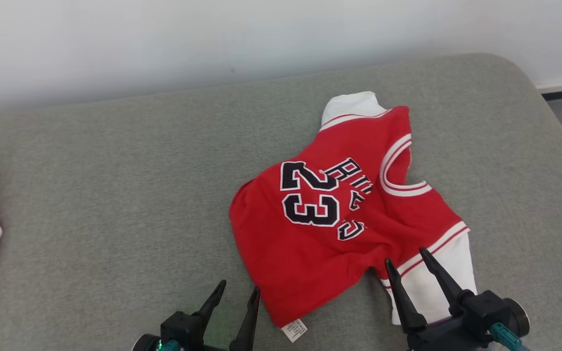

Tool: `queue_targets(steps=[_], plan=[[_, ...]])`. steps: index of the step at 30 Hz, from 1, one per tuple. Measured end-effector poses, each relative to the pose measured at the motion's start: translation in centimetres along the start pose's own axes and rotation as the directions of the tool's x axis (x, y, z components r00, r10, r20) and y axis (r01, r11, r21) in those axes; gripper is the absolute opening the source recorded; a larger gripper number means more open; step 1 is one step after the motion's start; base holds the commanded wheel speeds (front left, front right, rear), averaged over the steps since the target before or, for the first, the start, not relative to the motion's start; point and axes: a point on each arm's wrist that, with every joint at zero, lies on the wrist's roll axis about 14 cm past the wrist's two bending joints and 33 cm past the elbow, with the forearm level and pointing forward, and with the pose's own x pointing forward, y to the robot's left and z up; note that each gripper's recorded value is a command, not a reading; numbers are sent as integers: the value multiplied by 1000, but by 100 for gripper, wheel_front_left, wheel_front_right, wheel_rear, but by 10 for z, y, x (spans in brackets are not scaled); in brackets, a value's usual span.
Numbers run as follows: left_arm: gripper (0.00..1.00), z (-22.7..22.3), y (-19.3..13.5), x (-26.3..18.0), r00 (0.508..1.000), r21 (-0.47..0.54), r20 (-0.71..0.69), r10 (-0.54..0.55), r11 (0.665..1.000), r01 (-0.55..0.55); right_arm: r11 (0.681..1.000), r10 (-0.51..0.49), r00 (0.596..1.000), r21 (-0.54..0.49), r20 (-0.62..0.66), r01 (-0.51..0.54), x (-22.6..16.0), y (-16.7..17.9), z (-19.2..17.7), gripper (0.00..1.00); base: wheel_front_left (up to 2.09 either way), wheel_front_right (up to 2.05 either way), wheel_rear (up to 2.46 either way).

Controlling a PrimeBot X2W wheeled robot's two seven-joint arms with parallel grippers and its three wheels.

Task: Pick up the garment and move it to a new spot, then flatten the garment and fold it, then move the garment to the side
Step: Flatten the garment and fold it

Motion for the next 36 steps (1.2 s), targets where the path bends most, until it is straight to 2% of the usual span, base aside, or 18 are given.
queue_targets(steps=[10,11,12,13,17,25,31,36], plan=[[100,-33,-15,26,989,-23,-124,-75,997,73,997,-79,997,10,-13,79,-10,-19,-4,100,0,0,0],[76,-36,-15,28,988,-32,-137,-75,997,71,996,-85,996,9,-15,85,-11,-20,-4,100,0,0,0],[32,-38,-16,29,987,-41,-143,-77,997,72,996,-90,996,9,-15,90,-12,-22,-4,100,0,0,0],[0,-38,-16,29,987,-41,-143,-77,997,72,996,-90,996,9,-15,90,-12,-22,-4,100,0,0,0],[0,-22,-13,40,993,-51,-99,-63,997,59,995,-104,995,4,-1,104,-12,-26,0,100,0,0,0],[0,34,33,31,992,16,83,98,995,-100,996,-85,996,14,4,85,-8,-19,0,100,0,0,0],[0,40,56,0,978,45,118,174,983,-180,998,-52,999,27,6,52,-1,-7,-1,100,0,0,0],[0,30,61,-22,973,76,101,205,974,-213,999,-37,999,32,5,36,2,-2,-1,100,0,0,0]])
